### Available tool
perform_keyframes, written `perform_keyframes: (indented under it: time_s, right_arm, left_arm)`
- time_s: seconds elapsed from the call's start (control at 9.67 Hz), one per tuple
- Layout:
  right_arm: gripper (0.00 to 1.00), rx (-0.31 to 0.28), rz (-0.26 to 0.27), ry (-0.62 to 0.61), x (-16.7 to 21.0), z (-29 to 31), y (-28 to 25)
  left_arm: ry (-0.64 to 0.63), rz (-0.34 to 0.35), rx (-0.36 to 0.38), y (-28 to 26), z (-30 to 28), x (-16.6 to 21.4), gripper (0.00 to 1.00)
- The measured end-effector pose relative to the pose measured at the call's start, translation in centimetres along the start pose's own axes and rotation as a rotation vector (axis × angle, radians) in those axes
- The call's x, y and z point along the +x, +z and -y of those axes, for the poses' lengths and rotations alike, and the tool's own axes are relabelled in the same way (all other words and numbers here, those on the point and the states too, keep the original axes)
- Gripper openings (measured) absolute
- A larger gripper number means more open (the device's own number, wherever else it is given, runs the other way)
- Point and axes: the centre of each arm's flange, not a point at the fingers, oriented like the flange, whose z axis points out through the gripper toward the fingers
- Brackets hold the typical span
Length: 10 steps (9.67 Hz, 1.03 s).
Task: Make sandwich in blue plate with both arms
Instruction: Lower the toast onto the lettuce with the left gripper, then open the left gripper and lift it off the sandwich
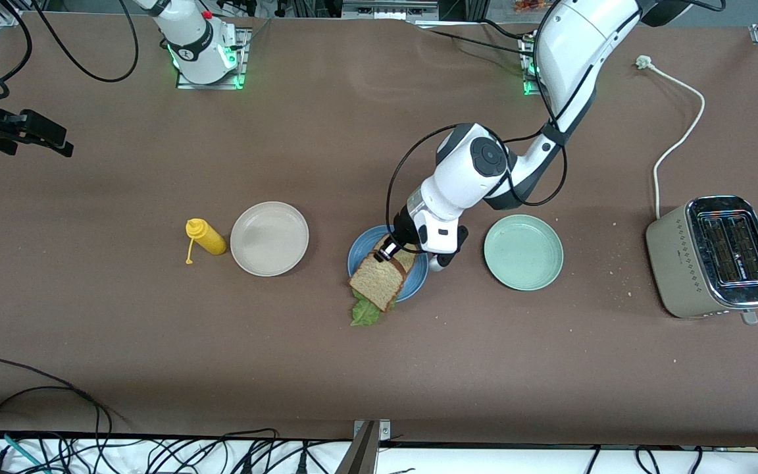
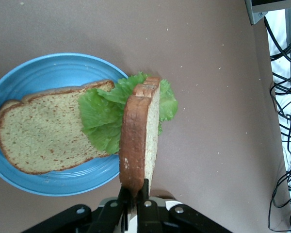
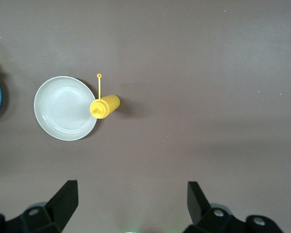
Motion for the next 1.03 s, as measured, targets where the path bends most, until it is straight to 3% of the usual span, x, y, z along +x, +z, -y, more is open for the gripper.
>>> perform_keyframes:
  time_s: [0.31,1.03]
  right_arm:
    - [1.0,0.001,-0.016,0.0,-0.3,0.0,-0.6]
    - [1.0,-0.005,-0.022,-0.006,-0.2,0.3,-0.6]
  left_arm:
    - [-0.005,-0.003,0.02,0.3,0.4,0.5,0.08]
    - [-0.023,0.021,0.221,1.8,3.1,1.6,0.08]
